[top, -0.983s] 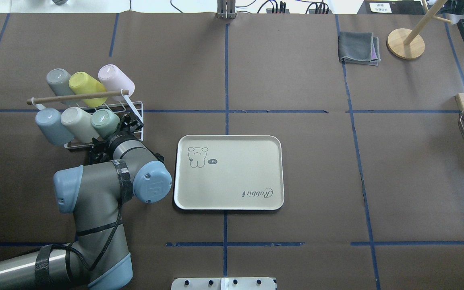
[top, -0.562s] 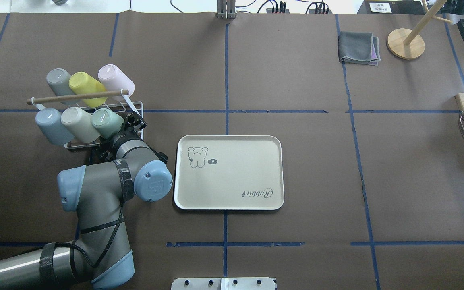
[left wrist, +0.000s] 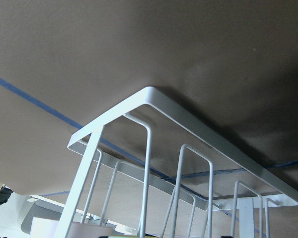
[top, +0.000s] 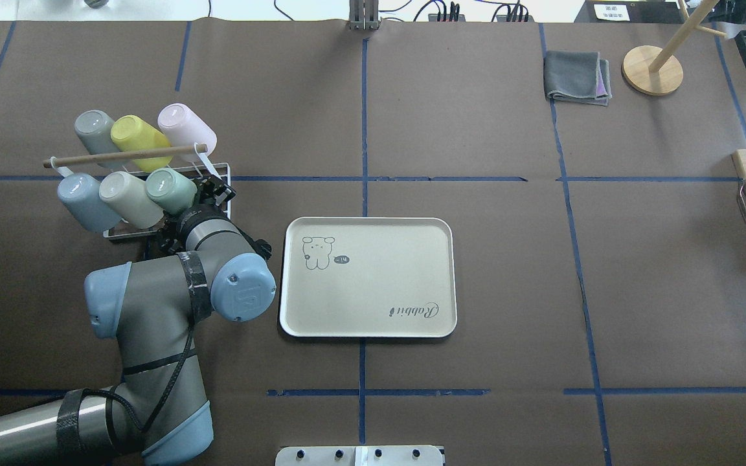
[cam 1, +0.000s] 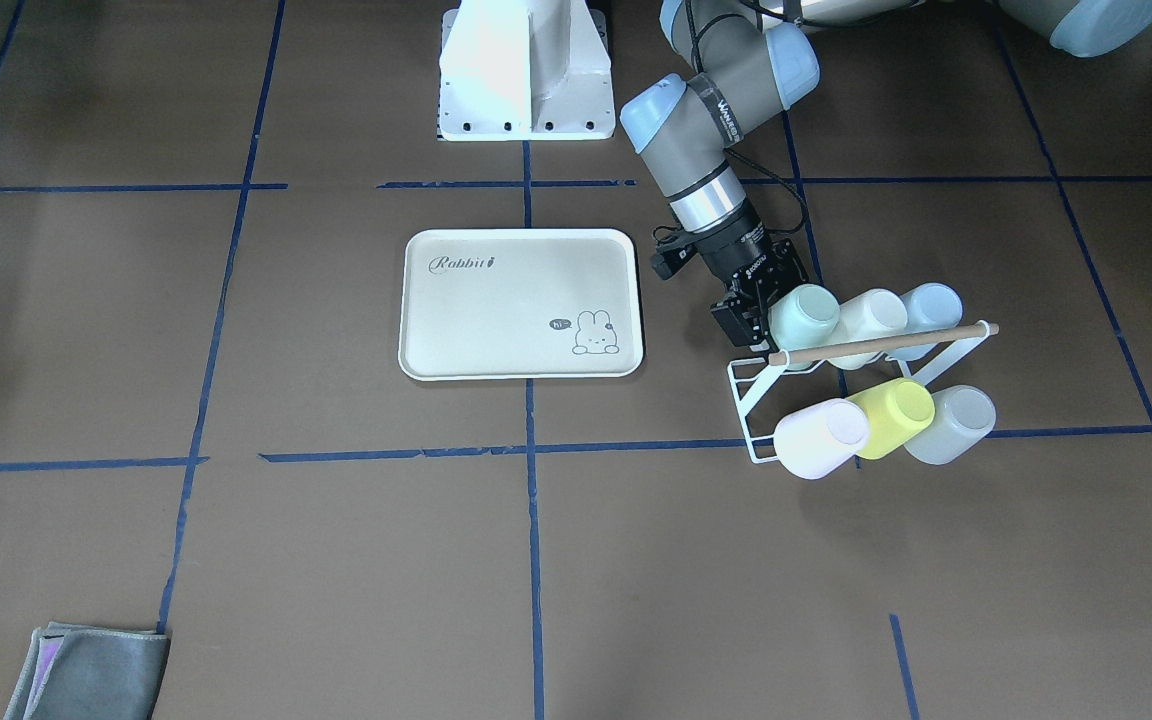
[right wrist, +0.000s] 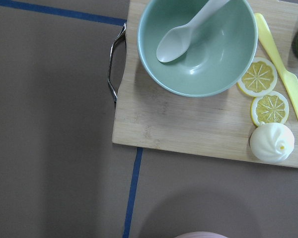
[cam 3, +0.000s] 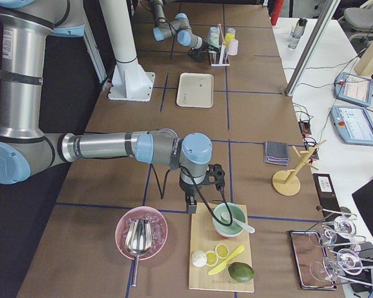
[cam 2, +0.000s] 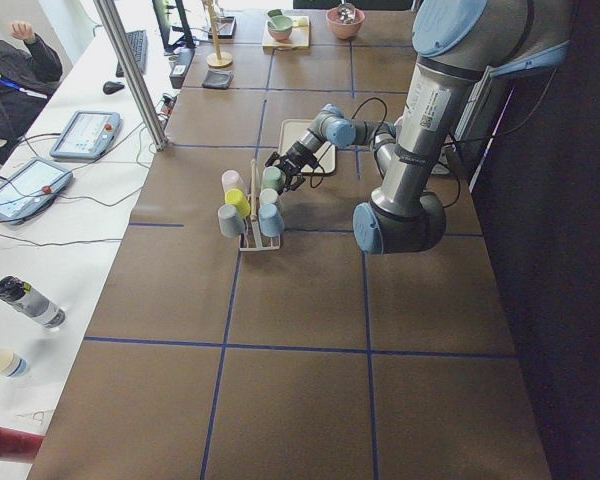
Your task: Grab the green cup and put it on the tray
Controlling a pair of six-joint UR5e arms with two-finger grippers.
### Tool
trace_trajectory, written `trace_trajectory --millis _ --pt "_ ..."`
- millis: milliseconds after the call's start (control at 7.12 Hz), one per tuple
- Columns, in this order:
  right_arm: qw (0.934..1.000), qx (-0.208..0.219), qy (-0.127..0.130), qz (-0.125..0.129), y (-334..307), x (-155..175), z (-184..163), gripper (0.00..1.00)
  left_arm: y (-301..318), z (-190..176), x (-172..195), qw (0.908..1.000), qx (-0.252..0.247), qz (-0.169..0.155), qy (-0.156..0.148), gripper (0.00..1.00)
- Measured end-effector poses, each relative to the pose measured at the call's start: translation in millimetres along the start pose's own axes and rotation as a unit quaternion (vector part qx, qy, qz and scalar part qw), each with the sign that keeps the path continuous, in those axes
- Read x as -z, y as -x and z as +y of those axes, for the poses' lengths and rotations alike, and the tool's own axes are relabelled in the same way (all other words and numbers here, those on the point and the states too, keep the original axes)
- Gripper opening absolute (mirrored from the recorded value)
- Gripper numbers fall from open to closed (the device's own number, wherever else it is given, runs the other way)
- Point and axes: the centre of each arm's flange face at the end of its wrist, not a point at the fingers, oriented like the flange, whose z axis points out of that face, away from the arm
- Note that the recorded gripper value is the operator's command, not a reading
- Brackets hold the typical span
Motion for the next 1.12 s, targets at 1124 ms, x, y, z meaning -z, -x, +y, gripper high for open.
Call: trace_trajectory --millis 1124 --pt "1.0 0.001 -0.002 -0.005 1 1 0 1.0 -9 91 64 0.9985 0.018 -0.041 -0.031 0.72"
